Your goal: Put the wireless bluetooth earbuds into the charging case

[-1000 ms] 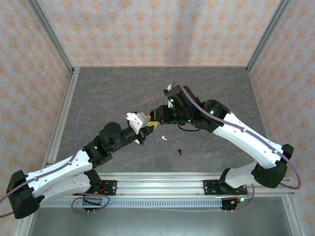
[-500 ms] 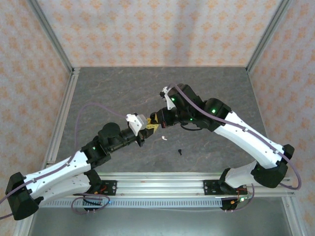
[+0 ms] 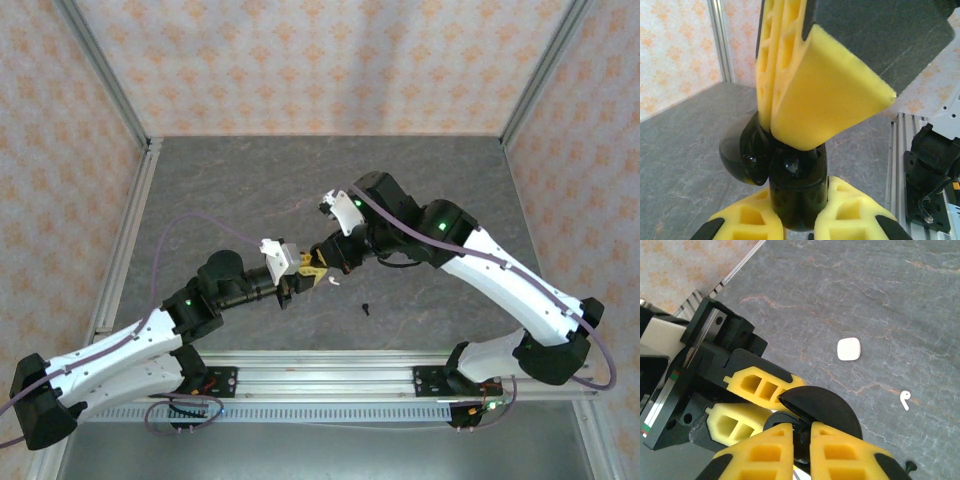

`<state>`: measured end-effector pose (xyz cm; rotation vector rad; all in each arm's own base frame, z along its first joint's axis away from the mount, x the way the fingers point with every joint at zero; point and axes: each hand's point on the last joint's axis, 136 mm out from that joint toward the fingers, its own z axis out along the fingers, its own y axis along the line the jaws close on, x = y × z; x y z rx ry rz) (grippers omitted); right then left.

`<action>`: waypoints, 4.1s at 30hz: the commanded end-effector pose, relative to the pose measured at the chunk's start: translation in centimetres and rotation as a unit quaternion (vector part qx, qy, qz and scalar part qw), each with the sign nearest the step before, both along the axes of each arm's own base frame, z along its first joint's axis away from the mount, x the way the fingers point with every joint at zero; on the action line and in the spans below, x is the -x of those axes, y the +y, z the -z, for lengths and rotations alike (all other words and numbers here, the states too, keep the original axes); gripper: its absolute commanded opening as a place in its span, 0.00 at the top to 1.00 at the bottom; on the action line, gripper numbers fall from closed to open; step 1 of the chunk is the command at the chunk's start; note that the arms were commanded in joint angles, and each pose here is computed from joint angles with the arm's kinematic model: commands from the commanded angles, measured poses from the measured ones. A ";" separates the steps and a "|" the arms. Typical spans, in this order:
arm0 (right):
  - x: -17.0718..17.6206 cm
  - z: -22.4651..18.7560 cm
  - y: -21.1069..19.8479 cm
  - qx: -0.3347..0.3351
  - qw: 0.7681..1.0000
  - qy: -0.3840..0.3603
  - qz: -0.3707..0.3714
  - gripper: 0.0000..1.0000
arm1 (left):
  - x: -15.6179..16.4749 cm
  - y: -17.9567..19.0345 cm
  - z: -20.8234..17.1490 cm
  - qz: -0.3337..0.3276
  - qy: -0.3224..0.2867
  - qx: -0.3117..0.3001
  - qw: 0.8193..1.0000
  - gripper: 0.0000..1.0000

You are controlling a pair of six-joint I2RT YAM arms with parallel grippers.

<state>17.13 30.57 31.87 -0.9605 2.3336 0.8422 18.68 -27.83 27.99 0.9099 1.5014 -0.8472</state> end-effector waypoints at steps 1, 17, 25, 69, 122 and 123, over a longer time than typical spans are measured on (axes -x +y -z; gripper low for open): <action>2.2 -1.0 2.1 -0.036 0.996 -0.001 -0.085 0.84 | 1.5 -0.7 -4.1 0.044 -0.040 0.055 0.997 1.00; 2.3 -0.5 3.1 -0.042 0.993 0.009 -0.106 0.74 | 1.3 -1.0 -3.8 0.045 -0.033 0.049 0.997 1.00; 1.3 -1.9 2.5 -0.045 0.996 -0.017 -0.073 0.58 | 1.2 -1.0 -3.6 0.044 -0.030 0.047 0.997 1.00; -2.8 -5.4 1.2 -0.068 0.992 -0.095 0.052 0.36 | 1.3 -1.1 -2.6 0.039 -0.024 0.046 0.998 1.00; -1.5 23.6 -10.4 0.237 0.896 0.138 0.349 0.52 | 1.0 6.0 5.2 -0.107 0.047 -0.020 0.993 1.00; -1.4 24.2 -10.3 0.247 0.893 0.145 0.347 0.52 | 1.0 6.1 5.3 -0.109 0.047 -0.021 0.993 1.00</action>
